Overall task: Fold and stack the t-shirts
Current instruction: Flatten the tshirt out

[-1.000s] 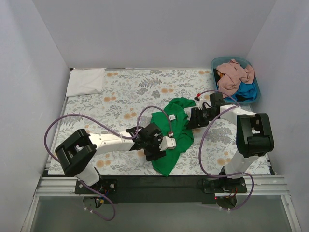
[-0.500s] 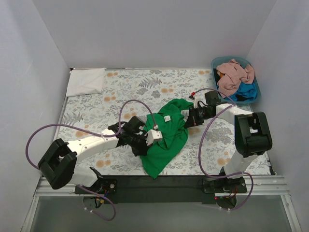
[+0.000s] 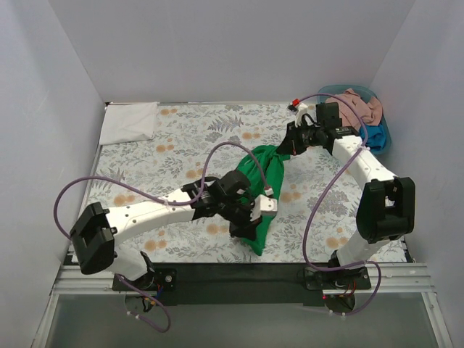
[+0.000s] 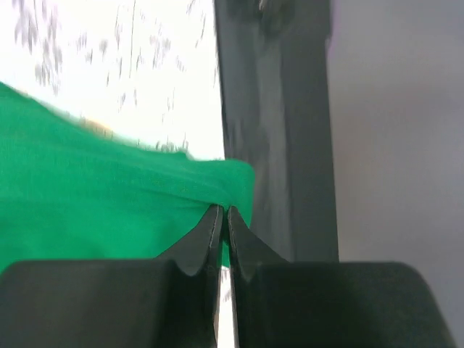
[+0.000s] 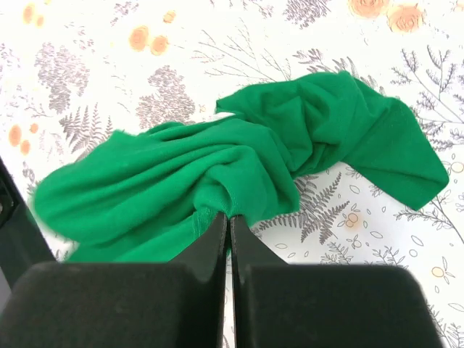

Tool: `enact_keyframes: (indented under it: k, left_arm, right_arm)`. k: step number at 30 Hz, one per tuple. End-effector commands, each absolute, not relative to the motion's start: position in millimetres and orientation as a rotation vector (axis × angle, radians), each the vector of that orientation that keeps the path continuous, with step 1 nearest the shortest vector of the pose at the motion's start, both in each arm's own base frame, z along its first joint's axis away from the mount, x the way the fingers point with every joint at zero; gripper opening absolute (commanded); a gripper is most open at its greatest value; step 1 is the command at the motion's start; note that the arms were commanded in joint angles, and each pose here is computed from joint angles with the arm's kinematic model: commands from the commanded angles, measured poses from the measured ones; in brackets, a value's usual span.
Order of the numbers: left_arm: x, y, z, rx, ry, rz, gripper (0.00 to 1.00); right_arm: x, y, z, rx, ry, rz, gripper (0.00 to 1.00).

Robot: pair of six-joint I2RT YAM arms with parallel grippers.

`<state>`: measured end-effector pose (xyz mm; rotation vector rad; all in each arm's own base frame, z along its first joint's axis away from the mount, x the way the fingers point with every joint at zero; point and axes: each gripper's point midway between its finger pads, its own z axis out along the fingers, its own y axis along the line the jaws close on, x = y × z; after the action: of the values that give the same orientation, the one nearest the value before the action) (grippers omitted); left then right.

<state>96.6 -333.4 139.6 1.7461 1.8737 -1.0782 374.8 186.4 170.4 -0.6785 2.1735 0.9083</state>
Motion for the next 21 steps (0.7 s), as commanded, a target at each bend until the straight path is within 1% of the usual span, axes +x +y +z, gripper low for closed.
enact_keyframes:
  k: [1, 2, 3, 5, 6, 7, 8, 10, 11, 12, 14, 16, 21]
  left_arm:
    - [91.7, -370.9, 163.8, 1.714, 1.813, -1.166, 0.0]
    - [97.9, -382.2, 174.6, 1.708, 1.769, -1.168, 0.06]
    - [101.5, -386.3, 181.1, 1.704, 1.739, -1.159, 0.23]
    - [111.1, -385.5, 201.6, 1.658, 1.673, -1.131, 0.37]
    - [114.4, -381.7, 205.7, 1.634, 1.666, -1.131, 0.49]
    - [119.6, -379.4, 214.6, 1.577, 1.661, -1.141, 0.51]
    - [138.1, -370.1, 216.7, 1.501, 1.694, -1.122, 0.53]
    - [159.6, -354.0, 212.2, 1.392, 1.762, -1.107, 0.53]
    - [189.4, -337.6, 207.7, 1.248, 1.862, -1.091, 0.53]
    - [205.3, -329.0, 196.1, 1.173, 1.931, -1.069, 0.53]
    - [249.3, -309.8, 184.4, 0.986, 2.026, -0.96, 0.54]
    - [268.5, -306.0, 170.5, 0.94, 2.061, -0.92, 0.56]
    - [295.3, -314.9, 142.4, 0.917, 2.126, -0.905, 0.66]
  right_arm:
    - [398.1, 173.6, 205.1, -0.698, 2.077, 0.812, 0.01]
    - [399.1, 174.1, 212.2, -0.705, 2.06, 0.813, 0.01]
    - [397.7, 174.5, 216.0, -0.71, 2.052, 0.82, 0.01]
    - [391.4, 174.5, 227.5, -0.724, 2.033, 0.826, 0.01]
    - [389.1, 174.5, 231.9, -0.736, 2.019, 0.823, 0.01]
    - [384.2, 173.9, 241.0, -0.743, 1.999, 0.816, 0.01]
    - [382.7, 173.0, 245.5, -0.745, 1.988, 0.81, 0.01]
    - [376.3, 172.2, 259.7, -0.76, 1.954, 0.797, 0.01]
    - [374.2, 171.8, 263.7, -0.763, 1.946, 0.793, 0.01]
    - [372.5, 171.3, 266.4, -0.765, 1.938, 0.787, 0.01]
    - [367.2, 169.8, 269.5, -0.769, 1.929, 0.781, 0.01]
    - [363.3, 169.9, 268.7, -0.774, 1.931, 0.788, 0.01]
    - [359.8, 171.1, 262.5, -0.774, 1.947, 0.805, 0.01]
